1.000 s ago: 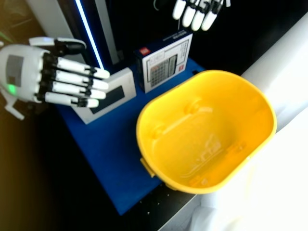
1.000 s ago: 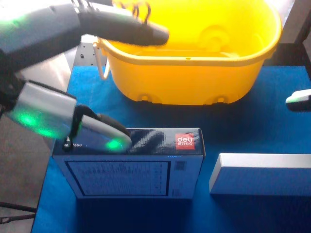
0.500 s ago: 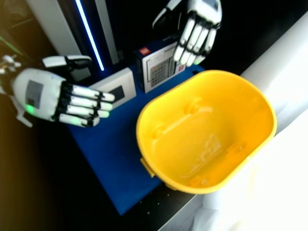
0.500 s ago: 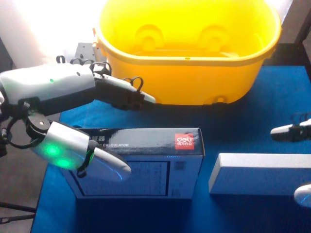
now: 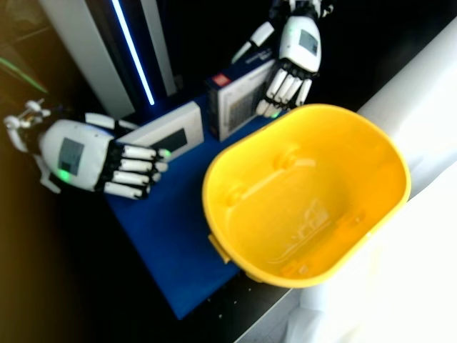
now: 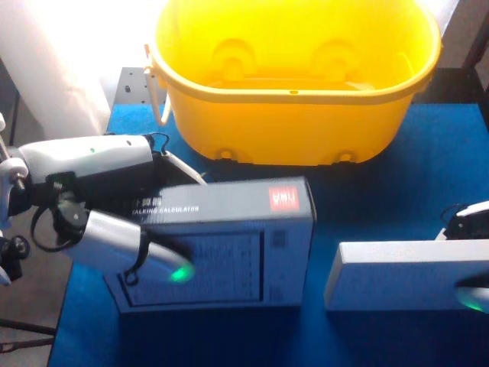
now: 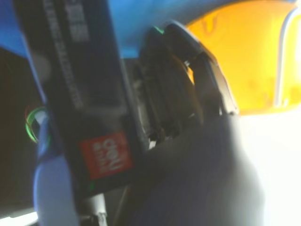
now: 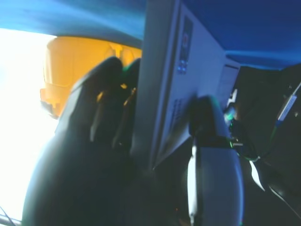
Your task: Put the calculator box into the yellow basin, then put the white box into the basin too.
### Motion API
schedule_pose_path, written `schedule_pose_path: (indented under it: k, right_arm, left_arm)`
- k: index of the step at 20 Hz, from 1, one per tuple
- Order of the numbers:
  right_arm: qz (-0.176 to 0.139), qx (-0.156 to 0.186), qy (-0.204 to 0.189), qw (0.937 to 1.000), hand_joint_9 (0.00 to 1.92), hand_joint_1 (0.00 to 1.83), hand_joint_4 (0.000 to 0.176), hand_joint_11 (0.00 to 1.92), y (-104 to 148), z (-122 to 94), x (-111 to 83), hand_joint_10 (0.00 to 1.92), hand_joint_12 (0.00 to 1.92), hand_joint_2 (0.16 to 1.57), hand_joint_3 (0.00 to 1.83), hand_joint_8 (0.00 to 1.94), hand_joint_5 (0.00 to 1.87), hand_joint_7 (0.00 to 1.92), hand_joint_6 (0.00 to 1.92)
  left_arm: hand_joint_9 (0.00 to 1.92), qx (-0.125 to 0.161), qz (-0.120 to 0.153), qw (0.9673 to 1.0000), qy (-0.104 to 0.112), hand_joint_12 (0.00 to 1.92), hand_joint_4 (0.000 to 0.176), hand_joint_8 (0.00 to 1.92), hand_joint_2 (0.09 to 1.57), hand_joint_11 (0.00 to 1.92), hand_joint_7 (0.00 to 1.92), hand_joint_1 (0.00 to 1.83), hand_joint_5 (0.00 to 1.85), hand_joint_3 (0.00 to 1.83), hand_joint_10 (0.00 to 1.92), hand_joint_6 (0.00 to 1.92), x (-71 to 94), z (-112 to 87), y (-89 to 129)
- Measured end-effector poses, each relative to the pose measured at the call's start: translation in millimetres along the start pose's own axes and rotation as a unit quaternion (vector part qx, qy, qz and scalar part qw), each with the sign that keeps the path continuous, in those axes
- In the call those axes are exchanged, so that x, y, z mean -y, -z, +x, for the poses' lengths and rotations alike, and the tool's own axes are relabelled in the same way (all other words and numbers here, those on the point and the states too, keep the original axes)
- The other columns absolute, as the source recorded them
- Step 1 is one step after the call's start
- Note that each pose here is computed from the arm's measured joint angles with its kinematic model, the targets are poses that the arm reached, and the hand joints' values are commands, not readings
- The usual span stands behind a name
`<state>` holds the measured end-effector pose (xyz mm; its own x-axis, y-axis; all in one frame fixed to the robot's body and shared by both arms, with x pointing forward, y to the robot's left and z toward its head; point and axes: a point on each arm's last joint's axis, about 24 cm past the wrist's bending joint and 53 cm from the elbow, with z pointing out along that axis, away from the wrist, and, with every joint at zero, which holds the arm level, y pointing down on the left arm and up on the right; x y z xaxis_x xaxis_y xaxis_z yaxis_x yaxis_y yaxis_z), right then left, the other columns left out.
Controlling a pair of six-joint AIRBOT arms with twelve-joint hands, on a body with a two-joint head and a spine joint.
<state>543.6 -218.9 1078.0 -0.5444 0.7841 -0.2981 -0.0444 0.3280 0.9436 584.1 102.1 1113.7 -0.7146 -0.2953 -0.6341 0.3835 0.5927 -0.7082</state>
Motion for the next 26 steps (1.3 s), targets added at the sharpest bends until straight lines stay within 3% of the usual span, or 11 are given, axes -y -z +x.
schedule_pose_path:
  k: [6, 8, 10, 12, 13, 16, 17, 19, 21, 23, 26]
  right_arm:
    - [-0.018, -0.001, -0.027, 0.9995, 0.84, 1.36, 0.0, 0.67, -2, 1, -8.7, 1.32, 1.49, 1.14, 0.0, 1.08, 0.88, 0.93, 1.1]
    - [-0.047, 0.003, -0.036, 0.9982, 0.84, 1.2, 0.015, 0.67, 0, 1, -24.5, 1.08, 1.47, 1.16, 0.0, 1.17, 0.88, 0.91, 1.12]
    - [-0.074, 0.008, -0.03, 0.9968, 0.87, 1.2, 0.028, 0.66, 3, -6, -42.1, 1.04, 1.5, 1.14, 0.0, 1.09, 0.92, 0.96, 1.08]
    - [-0.097, 0.015, -0.028, 0.9948, 0.88, 1.2, 0.019, 0.68, 6, -11, -54.3, 1.03, 1.49, 1.14, 0.0, 1.11, 0.91, 0.96, 1.09]
    - [-0.099, 0.016, -0.028, 0.9946, 0.9, 1.2, 0.015, 0.72, 6, -11, -55.3, 1.04, 1.47, 1.14, 0.0, 1.12, 0.92, 0.95, 1.07]
    - [-0.097, 0.017, -0.031, 0.9947, 0.89, 1.22, 0.0, 0.71, 6, -10, -52.8, 1.09, 1.51, 1.14, 0.0, 1.15, 0.92, 0.96, 1.02]
    - [-0.095, 0.018, -0.033, 0.9948, 0.85, 1.34, 0.0, 0.69, 5, -10, -51.4, 1.27, 1.52, 1.14, 0.0, 1.1, 0.9, 0.95, 1.05]
    - [-0.093, 0.021, -0.039, 0.9947, 0.86, 1.21, 0.0, 0.67, 5, -9, -48.2, 1.15, 1.57, 1.15, 0.0, 1.14, 0.89, 0.96, 1.08]
    - [-0.092, 0.019, -0.041, 0.9948, 0.87, 1.22, 0.0, 0.67, 4, -7, -45.8, 1.15, 1.6, 1.14, 0.0, 1.14, 0.9, 0.97, 1.05]
    - [-0.089, 0.019, -0.042, 0.995, 0.89, 1.23, 0.0, 0.72, 1, -6, -42.6, 1.2, 1.62, 1.13, 0.0, 1.15, 0.94, 0.99, 0.97]
    - [-0.098, 0.011, -0.045, 0.9941, 0.92, 1.23, 0.0, 0.76, -10, -2, -47.4, 1.21, 1.58, 1.13, 0.0, 1.17, 0.96, 0.98, 0.91]
  left_arm:
    - [0.83, 0.032, 0.016, 0.9987, 0.036, 1.48, 0.0, 1.25, 1.19, 0.72, 0.83, 1.35, 0.73, 0.0, 1.41, 1.2, 1.2, -16.5, 9]
    - [0.85, 0.062, 0.042, 0.9966, 0.035, 1.45, 0.0, 1.23, 1.19, 0.77, 0.84, 1.35, 0.72, 0.0, 1.38, 1.21, 14.6, -33.8, 18]
    - [0.89, 0.099, 0.073, 0.992, 0.026, 1.41, 0.0, 1.06, 1.15, 0.7, 0.94, 1.37, 0.76, 0.0, 1.29, 1.15, 32.8, -53.3, 32]
    - [0.86, 0.138, 0.111, 0.9842, 0.007, 1.4, 0.0, 1.12, 1.17, 0.72, 0.89, 1.36, 0.71, 0.0, 1.34, 1.22, 55.8, -72.5, 45]
    - [0.92, 0.153, 0.127, 0.9801, -0.003, 1.44, 0.0, 1.12, 1.16, 0.79, 0.92, 1.37, 0.75, 0.0, 1.34, 1.09, 66.4, -79.8, 50]
    - [0.9, 0.213, 0.189, 0.9577, -0.039, 1.29, 0.0, 1.06, 1.17, 0.81, 0.9, 1.36, 0.69, 0.0, 1.27, 1.3, 105.7, -113.1, 66]
    - [0.89, 0.232, 0.208, 0.9491, -0.048, 1.28, 0.0, 1.07, 1.18, 0.82, 0.9, 1.36, 0.66, 0.0, 1.28, 1.33, 116.3, -125.5, 69]
    - [0.9, 0.263, 0.24, 0.9326, -0.06, 1.28, 0.0, 1.06, 1.17, 0.81, 0.9, 1.36, 0.68, 0.0, 1.27, 1.33, 134.8, -149.7, 70]
    - [0.89, 0.28, 0.261, 0.9207, -0.076, 1.28, 0.0, 1.09, 1.18, 0.82, 0.89, 1.36, 0.66, 0.0, 1.29, 1.3, 150.7, -166.8, 67]
    - [0.91, 0.293, 0.274, 0.9116, -0.091, 1.28, 0.0, 1.05, 1.17, 0.81, 0.91, 1.36, 0.69, 0.0, 1.26, 1.31, 164.7, -183.0, 64]
    - [0.9, 0.307, 0.255, 0.9116, -0.098, 1.28, 0.0, 1.06, 1.17, 0.81, 0.9, 1.36, 0.68, 0.0, 1.27, 1.32, 162.6, -206.4, 54]
